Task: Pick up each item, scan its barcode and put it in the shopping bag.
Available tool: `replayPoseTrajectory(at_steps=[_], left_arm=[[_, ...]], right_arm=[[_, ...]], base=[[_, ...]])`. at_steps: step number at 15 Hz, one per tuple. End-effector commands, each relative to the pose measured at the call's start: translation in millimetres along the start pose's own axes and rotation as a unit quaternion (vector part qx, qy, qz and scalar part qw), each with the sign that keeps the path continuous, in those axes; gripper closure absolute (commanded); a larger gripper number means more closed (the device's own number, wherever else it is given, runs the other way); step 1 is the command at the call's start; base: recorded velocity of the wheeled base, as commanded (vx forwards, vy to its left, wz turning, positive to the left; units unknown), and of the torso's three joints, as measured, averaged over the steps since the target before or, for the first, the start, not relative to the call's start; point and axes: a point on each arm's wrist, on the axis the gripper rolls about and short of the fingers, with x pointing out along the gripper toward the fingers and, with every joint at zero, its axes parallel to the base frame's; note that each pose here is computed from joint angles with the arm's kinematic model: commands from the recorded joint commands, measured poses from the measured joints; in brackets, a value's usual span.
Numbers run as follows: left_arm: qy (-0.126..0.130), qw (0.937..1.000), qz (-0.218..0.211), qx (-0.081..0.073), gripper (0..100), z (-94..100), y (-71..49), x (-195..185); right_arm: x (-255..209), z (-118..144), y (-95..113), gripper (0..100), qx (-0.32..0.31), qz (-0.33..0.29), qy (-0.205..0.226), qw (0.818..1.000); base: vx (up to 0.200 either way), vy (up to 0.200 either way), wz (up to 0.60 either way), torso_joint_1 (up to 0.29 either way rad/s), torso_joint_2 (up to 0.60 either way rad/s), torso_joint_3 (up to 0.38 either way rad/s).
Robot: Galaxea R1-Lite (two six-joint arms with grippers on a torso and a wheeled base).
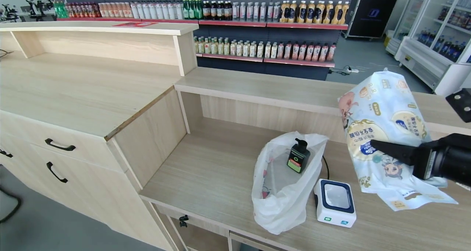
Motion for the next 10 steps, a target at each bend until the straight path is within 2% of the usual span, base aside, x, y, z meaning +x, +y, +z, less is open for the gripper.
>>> replayPoseTrajectory(at_steps=[1, 5, 10], left_arm=[[0.0, 1.0, 0.0, 0.0, 0, 0.0, 0.0, 0], [0.001, 1.0, -0.001, 0.0, 0, 0.0, 0.0, 0], [0.001, 1.0, -0.001, 0.0, 0, 0.0, 0.0, 0]], right_arm=[[51, -28, -11, 100, 0.022, -0.001, 0.043, 0.999], [92, -54, -17, 100, 0.029, 0.006, 0.052, 0.998], [115, -73, -11, 100, 0.029, 0.036, 0.044, 0.998]], base=[[0.0, 0.0, 0.0, 0.0, 0.0, 0.0], [0.0, 0.0, 0.0, 0.0, 0.0, 0.0], [0.0, 0.0, 0.0, 0.0, 0.0, 0.0]])
